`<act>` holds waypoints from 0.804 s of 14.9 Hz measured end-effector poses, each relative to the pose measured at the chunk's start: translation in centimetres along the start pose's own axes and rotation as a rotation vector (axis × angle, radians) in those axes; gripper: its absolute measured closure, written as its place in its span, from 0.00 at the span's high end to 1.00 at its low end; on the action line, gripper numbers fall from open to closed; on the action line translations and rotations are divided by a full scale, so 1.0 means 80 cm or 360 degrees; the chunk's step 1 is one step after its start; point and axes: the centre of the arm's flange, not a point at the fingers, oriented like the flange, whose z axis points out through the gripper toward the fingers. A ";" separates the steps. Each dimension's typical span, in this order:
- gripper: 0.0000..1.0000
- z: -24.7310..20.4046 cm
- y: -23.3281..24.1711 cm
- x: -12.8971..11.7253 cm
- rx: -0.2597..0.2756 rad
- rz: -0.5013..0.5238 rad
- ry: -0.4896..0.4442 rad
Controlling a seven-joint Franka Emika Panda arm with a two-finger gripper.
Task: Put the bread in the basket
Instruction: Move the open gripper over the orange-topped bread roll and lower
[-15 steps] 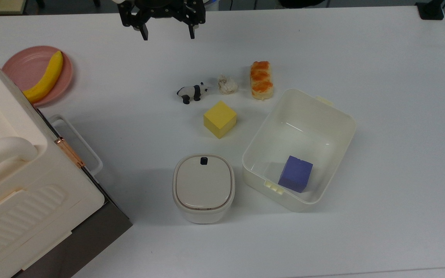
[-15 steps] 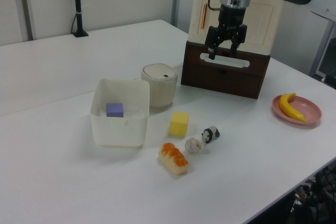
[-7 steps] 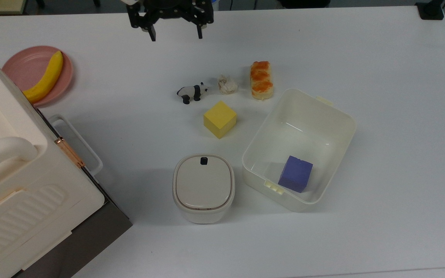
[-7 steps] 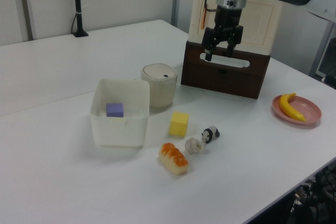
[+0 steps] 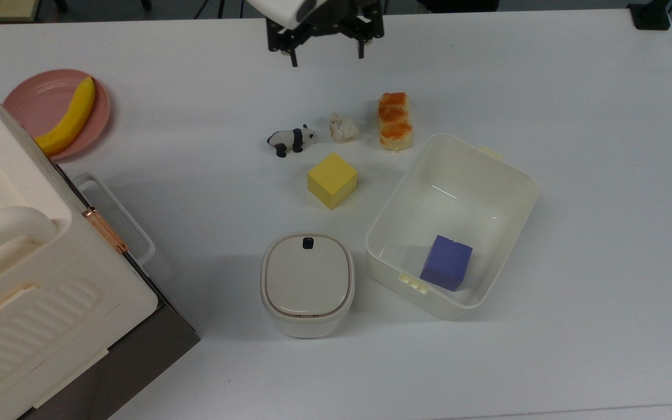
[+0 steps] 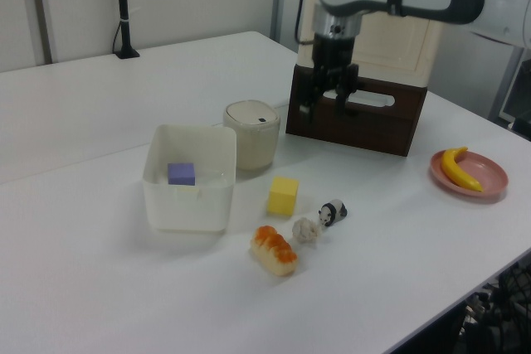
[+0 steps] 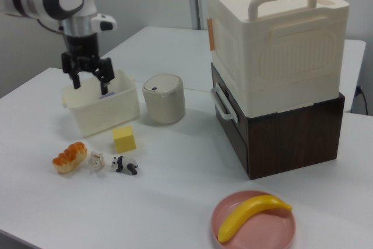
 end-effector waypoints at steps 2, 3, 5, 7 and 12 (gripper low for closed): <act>1.00 0.028 -0.036 -0.002 -0.0010 -0.0019 -0.0030; 1.00 0.042 -0.053 -0.003 -0.0015 -0.0022 -0.0038; 1.00 0.058 -0.073 -0.006 -0.0022 -0.0018 -0.0053; 1.00 0.079 -0.098 -0.009 -0.0030 -0.0002 -0.0049; 1.00 0.162 -0.146 -0.017 -0.0052 0.0008 -0.0029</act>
